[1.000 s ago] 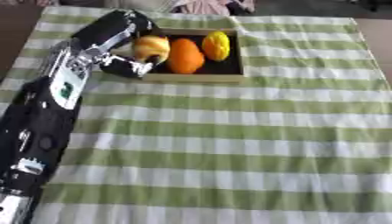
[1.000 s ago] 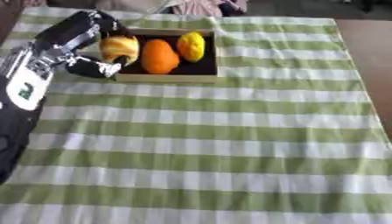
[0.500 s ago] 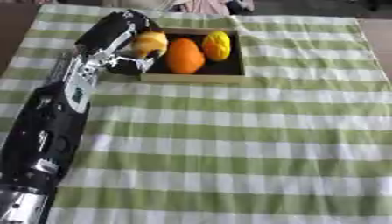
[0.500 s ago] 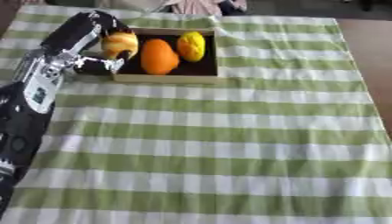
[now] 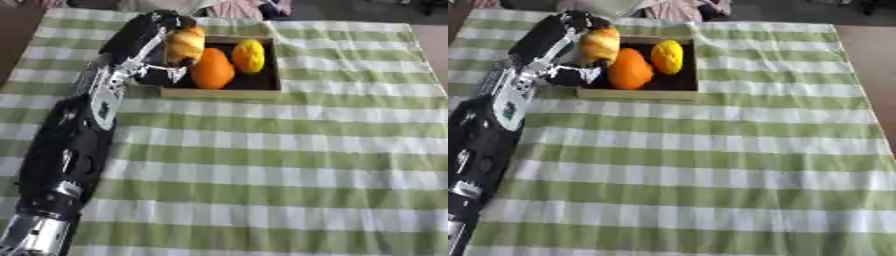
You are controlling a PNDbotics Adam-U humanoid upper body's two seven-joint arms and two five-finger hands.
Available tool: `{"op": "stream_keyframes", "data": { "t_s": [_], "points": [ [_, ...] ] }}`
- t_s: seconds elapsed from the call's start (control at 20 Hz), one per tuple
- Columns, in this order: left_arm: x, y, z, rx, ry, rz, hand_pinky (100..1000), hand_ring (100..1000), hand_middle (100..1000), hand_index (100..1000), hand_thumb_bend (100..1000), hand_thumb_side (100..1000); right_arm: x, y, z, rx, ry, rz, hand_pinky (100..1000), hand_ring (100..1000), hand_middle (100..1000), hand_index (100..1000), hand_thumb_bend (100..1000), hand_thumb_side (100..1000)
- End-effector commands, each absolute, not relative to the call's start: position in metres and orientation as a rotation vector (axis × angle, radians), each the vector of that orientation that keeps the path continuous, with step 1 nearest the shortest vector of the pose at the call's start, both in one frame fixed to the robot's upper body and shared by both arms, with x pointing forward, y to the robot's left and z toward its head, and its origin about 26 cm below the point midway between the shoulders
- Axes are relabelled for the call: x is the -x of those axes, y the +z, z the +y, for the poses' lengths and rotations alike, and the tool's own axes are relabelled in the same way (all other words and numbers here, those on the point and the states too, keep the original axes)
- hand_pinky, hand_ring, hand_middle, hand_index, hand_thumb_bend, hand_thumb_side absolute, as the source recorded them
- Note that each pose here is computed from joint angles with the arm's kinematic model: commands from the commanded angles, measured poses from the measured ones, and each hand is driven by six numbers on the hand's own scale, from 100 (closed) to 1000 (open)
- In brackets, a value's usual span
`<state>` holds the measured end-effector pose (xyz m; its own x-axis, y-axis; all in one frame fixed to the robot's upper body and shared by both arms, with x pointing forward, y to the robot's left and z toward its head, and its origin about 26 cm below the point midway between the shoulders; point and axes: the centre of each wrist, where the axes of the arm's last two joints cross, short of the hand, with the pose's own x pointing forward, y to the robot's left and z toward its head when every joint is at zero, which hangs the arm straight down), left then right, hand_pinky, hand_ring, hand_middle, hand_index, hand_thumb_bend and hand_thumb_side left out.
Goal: Pick up objects on the table and place them in the box.
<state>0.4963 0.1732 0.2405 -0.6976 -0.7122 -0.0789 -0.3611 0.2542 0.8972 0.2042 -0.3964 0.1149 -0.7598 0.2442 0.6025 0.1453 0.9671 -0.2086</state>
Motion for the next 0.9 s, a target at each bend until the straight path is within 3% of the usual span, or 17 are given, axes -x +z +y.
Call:
{"op": "stream_keyframes", "data": {
  "t_s": [0.05, 0.1, 0.15, 0.2, 0.3, 0.55, 0.85, 0.9],
  "points": [
    [-0.496, 0.255, 0.169, -1.015, -1.462, -2.227, 800, 817, 779, 897, 230, 100, -0.204, 0.124, -0.396, 0.266, 0.234, -2.455, 1000, 1000, 705, 768, 100, 470],
    [-0.495, 0.257, 0.171, -1.039, -1.469, -2.223, 904, 883, 821, 907, 364, 100, -0.204, 0.123, -0.396, 0.267, 0.234, -2.450, 1000, 1000, 704, 768, 100, 470],
    [-0.495, 0.259, 0.172, -1.075, -1.473, -2.216, 911, 885, 817, 906, 396, 100, -0.204, 0.123, -0.396, 0.268, 0.235, -2.447, 1000, 1000, 704, 768, 100, 470],
    [-0.494, 0.260, 0.173, -1.116, -1.473, -2.208, 934, 903, 816, 907, 510, 110, -0.203, 0.122, -0.396, 0.269, 0.236, -2.444, 1000, 1000, 704, 768, 100, 470],
    [-0.493, 0.262, 0.174, -1.184, -1.464, -2.204, 959, 924, 815, 899, 587, 122, -0.203, 0.121, -0.396, 0.271, 0.240, -2.436, 1000, 1000, 703, 768, 100, 470],
    [-0.493, 0.262, 0.173, -1.243, -1.400, -2.259, 943, 915, 806, 894, 618, 111, -0.202, 0.120, -0.395, 0.276, 0.246, -2.418, 1000, 1000, 703, 767, 100, 470],
    [-0.490, 0.267, 0.172, -1.228, -1.326, -2.344, 913, 891, 783, 881, 578, 100, -0.202, 0.119, -0.395, 0.279, 0.246, -2.406, 1000, 1000, 703, 767, 100, 470],
    [-0.489, 0.268, 0.171, -1.221, -1.321, -2.355, 904, 882, 776, 879, 536, 100, -0.202, 0.119, -0.395, 0.279, 0.245, -2.405, 1000, 1000, 703, 768, 100, 474]
  ]
}}
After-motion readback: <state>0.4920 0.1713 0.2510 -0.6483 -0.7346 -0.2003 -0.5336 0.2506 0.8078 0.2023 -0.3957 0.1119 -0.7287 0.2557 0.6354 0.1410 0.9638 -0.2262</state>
